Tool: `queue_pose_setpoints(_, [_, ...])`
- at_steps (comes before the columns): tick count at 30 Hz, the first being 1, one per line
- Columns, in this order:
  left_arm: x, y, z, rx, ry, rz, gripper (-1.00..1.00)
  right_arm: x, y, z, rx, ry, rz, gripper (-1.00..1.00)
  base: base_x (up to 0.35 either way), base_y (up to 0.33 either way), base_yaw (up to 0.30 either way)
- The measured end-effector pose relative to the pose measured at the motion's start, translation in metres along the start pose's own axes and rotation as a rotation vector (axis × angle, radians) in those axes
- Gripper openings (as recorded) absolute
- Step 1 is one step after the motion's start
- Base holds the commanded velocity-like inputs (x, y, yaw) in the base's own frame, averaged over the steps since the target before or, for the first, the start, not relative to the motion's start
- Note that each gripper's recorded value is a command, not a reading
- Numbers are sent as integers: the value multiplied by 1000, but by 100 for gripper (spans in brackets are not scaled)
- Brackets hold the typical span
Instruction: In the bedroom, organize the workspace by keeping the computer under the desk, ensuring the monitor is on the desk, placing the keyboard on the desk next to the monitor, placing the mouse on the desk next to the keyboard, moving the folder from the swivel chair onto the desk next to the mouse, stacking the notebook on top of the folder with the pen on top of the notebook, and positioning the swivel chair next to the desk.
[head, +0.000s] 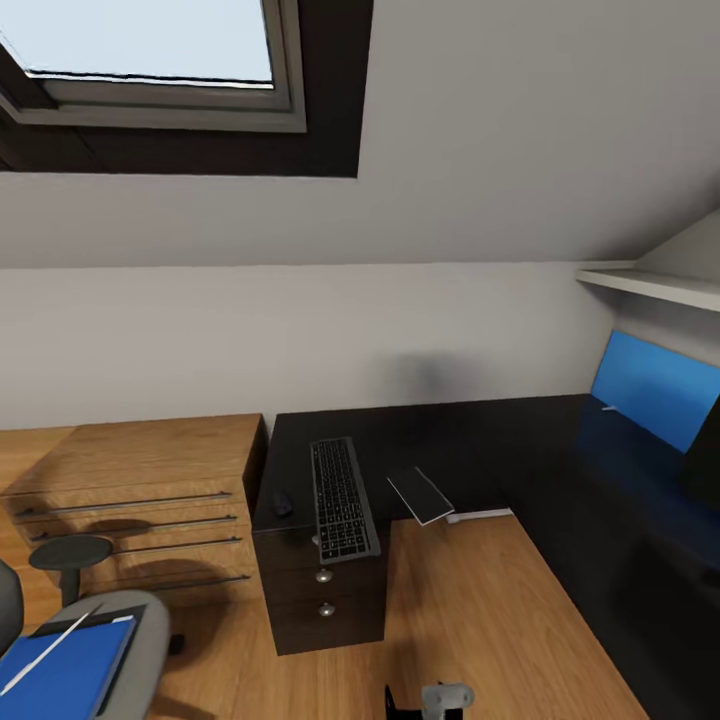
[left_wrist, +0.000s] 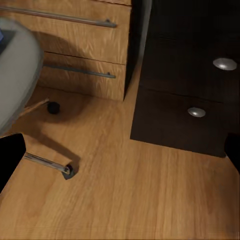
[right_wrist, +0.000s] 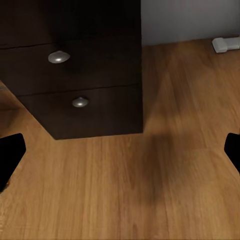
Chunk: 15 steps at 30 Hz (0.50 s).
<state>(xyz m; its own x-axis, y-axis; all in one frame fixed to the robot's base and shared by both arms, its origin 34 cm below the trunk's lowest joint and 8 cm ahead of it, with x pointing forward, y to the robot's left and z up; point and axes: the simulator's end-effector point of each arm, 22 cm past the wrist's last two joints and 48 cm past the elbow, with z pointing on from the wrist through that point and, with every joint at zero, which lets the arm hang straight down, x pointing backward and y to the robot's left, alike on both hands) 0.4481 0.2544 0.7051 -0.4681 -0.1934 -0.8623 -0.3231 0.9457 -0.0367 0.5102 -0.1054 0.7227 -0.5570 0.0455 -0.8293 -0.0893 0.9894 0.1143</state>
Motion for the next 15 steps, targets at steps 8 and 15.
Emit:
queue_pose_setpoints(8, [-84,-50,49,75,-41,-69,100,-40,10,20,-3,-69,87,100,0,0,0])
queue_pose_setpoints(15, [-144,-86,38,173,88,-61,100,-49,7,37,24,-8,248,100,0,0,0])
